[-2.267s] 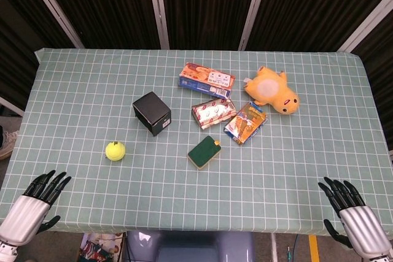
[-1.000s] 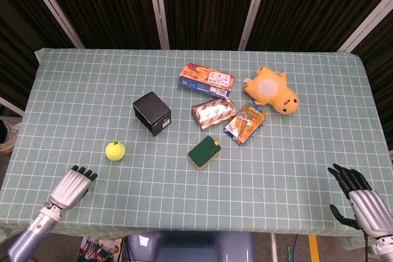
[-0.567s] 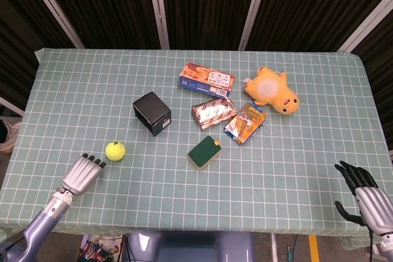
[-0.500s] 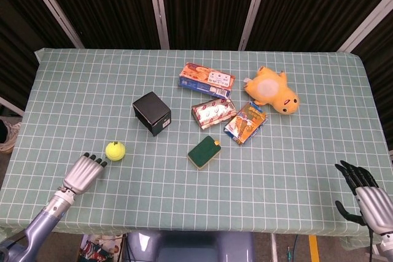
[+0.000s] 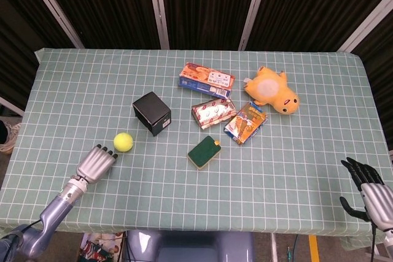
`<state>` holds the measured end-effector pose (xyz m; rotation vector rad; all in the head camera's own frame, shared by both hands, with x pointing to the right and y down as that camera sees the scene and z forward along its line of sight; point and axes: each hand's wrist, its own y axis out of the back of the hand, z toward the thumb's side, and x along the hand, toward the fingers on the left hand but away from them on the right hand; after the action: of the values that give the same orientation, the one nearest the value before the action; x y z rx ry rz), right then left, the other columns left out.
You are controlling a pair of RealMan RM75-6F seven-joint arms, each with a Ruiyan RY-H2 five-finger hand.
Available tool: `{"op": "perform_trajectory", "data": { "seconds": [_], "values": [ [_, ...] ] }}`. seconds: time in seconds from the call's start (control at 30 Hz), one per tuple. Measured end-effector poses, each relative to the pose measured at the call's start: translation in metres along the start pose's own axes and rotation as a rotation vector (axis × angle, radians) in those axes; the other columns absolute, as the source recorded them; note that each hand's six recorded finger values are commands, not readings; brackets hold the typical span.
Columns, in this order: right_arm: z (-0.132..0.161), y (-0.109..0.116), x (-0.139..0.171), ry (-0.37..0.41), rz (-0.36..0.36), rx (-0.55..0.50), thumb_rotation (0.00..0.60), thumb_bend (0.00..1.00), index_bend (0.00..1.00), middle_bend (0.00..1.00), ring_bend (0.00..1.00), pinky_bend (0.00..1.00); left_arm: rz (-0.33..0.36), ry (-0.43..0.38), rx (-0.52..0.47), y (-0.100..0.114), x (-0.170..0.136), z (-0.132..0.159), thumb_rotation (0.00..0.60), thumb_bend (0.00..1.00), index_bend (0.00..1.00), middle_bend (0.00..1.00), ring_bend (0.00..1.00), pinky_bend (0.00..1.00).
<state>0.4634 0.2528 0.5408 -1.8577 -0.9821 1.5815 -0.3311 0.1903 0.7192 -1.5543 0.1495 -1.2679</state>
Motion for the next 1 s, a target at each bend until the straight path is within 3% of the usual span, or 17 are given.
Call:
{"op": "perform_trajectory", "data": {
  "seconds": [1.0],
  "values": [
    [-0.013, 0.01, 0.0, -0.065, -0.048, 0.009, 0.6, 0.43, 0.0, 0.0, 0.0, 0.0, -0.013, -0.038, 0.039, 0.029, 0.062, -0.002, 0.6, 0.39, 0.48, 0.52, 0.49, 0.5]
  ]
}}
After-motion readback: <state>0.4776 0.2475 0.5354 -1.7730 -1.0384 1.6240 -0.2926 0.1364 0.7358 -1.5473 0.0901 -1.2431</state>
